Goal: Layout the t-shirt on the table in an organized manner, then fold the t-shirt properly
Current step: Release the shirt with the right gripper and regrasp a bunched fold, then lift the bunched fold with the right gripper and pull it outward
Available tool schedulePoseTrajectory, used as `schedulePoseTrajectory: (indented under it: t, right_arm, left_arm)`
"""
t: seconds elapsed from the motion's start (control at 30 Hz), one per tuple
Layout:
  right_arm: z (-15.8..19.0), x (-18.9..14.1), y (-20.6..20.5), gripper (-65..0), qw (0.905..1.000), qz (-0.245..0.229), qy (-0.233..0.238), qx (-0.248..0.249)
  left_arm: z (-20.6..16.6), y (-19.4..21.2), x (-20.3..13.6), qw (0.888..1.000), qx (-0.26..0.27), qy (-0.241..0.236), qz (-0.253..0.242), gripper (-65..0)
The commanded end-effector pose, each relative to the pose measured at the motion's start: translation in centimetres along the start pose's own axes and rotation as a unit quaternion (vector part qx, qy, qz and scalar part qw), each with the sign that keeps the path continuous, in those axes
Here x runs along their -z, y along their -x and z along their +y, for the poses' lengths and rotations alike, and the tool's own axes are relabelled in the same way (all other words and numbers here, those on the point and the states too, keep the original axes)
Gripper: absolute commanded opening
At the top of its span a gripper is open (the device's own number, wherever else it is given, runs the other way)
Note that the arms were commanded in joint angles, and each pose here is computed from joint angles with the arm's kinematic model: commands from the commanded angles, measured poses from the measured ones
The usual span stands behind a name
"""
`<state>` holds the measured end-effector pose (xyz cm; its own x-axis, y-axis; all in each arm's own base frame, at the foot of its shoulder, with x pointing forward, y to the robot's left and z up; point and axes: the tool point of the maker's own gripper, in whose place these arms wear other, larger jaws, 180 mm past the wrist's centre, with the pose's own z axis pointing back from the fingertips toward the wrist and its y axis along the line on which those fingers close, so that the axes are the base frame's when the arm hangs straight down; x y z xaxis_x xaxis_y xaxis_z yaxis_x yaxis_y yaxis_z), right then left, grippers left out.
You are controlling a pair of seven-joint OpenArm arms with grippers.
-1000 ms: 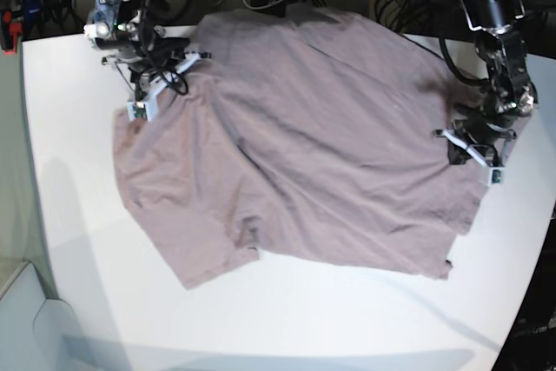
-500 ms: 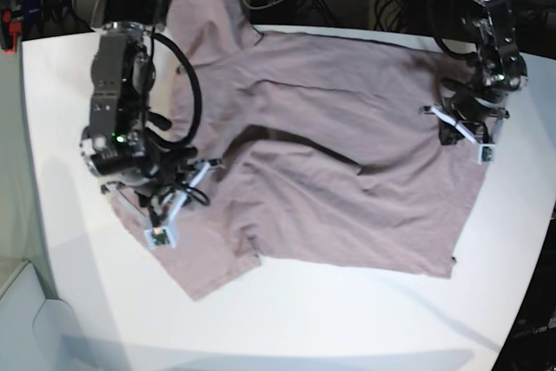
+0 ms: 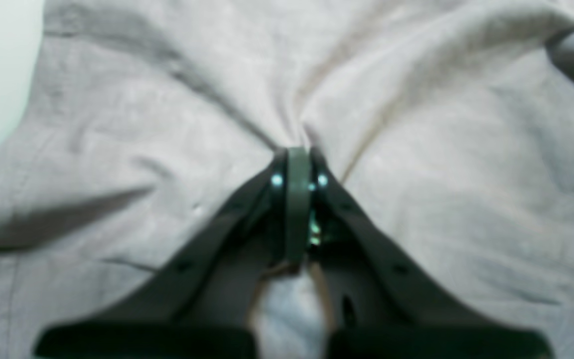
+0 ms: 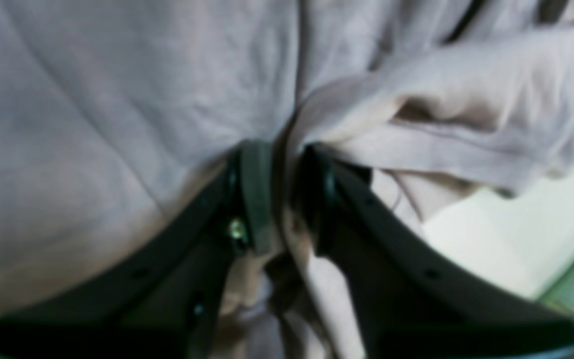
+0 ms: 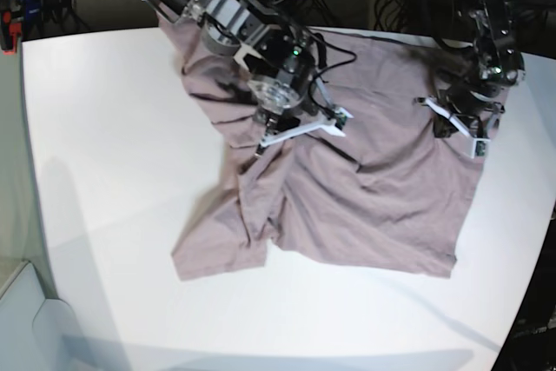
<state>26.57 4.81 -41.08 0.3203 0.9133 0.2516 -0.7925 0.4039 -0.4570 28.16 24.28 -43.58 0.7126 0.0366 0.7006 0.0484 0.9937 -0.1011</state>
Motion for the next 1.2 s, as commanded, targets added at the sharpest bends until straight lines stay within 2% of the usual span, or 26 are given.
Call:
schedulePoseTrajectory:
  t: [0.0,0.17,0.3,0.4,0.53,0.63,0.77,0.97,1.17]
  right_arm:
    - [-1.1,-1.0,-1.3,-48.5,0.9995,-0.024,0.020,0.001]
    - [-1.9,-3.7,-1.2,-48.0,0.9973,-0.062,0.036,0.018]
    - [-2.9,-5.4,-0.2,-48.0,0.9945,-0.078,0.047,0.052]
    - [-4.5,-5.8,2.0,-48.0,0.9920,-0.066,0.063,0.087]
    - [-7.1,-5.2,6.2,-47.8,0.9867,-0.024,0.087,0.135]
    - [-7.3,-4.9,7.7,-47.8,0.9889,-0.014,0.081,0.124]
    - [-5.9,-4.7,8.3,-47.8,0.9941,-0.003,0.055,0.094]
    - [-5.4,-4.9,6.5,-47.7,0.9923,-0.023,0.045,0.113]
    - [-6.2,-5.3,4.3,-37.3,0.9893,-0.055,0.050,0.125]
  left_arm:
    - [0.2,1.6,-0.2,0.999,0.014,-0.006,0.039,-64.9]
    - [0.1,1.7,-0.2,0.999,0.012,-0.005,0.040,-64.9]
    - [0.1,1.8,-0.1,0.999,0.011,-0.005,0.039,-64.9]
    - [0.2,1.5,-0.1,0.999,0.012,-0.006,0.037,-64.9]
    - [0.3,1.4,-0.1,0.999,0.013,-0.007,0.036,-64.9]
    - [0.4,1.3,-0.1,0.999,0.014,-0.007,0.035,-64.9]
    - [0.4,1.3,-0.1,0.999,0.014,-0.007,0.035,-64.9]
    - [0.2,1.3,0.0,0.999,0.012,-0.006,0.034,-64.9]
    - [0.2,1.5,-0.1,0.999,0.012,-0.006,0.036,-64.9]
